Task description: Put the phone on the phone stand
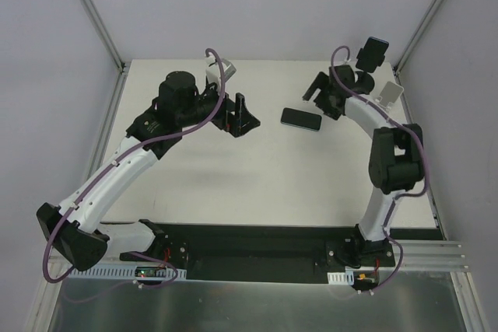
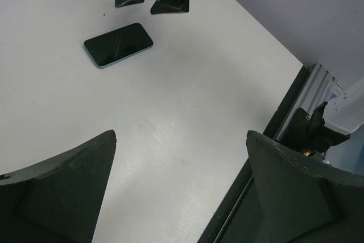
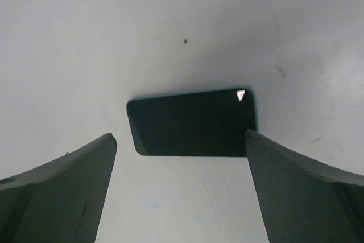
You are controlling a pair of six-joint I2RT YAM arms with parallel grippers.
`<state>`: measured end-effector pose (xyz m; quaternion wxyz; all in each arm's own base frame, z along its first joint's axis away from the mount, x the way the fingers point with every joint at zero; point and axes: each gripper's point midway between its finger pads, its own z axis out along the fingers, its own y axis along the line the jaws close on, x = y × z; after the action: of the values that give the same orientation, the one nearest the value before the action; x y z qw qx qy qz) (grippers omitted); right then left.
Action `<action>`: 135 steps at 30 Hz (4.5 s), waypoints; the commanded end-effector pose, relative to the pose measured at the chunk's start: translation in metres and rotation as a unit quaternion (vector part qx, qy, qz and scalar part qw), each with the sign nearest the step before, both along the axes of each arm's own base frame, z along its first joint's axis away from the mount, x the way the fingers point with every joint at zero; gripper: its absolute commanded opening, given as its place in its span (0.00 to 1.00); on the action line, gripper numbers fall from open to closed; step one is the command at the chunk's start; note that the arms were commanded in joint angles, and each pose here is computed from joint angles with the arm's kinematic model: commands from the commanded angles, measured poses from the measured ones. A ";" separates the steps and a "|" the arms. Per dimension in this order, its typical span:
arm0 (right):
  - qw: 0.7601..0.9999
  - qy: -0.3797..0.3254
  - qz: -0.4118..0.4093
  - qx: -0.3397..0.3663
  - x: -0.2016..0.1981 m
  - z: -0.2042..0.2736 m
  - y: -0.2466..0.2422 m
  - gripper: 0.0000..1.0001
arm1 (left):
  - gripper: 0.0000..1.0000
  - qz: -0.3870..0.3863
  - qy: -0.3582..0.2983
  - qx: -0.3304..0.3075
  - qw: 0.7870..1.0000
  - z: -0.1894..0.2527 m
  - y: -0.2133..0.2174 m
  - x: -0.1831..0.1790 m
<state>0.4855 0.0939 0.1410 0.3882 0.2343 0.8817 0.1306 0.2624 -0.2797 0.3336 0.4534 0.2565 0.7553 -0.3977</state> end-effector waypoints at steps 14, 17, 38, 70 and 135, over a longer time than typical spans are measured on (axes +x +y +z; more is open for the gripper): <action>0.995 0.055 0.046 0.069 0.032 -0.056 0.098 0.33 | 0.96 0.000 -0.011 0.040 0.999 -0.043 0.012 -0.001; 0.996 0.059 0.036 0.054 0.042 -0.062 0.096 0.36 | 0.96 -0.001 -0.009 0.040 0.999 -0.044 0.012 -0.001; 0.988 0.131 0.083 0.027 0.037 -0.093 0.054 0.52 | 0.96 -0.010 0.000 0.029 1.000 -0.041 0.009 -0.007; 0.906 0.226 0.335 -0.129 -0.042 -0.031 0.081 0.96 | 0.96 -0.011 -0.003 0.028 1.000 -0.039 0.009 -0.008; 0.944 0.027 0.190 -0.268 0.005 -0.050 0.065 0.01 | 0.97 -0.020 0.020 0.037 0.999 -0.054 0.004 -0.005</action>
<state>0.4613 0.1677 0.0307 0.2520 -0.0966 0.9620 -0.0401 0.2566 -0.2734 0.2714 0.4103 0.2743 0.7847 -0.3751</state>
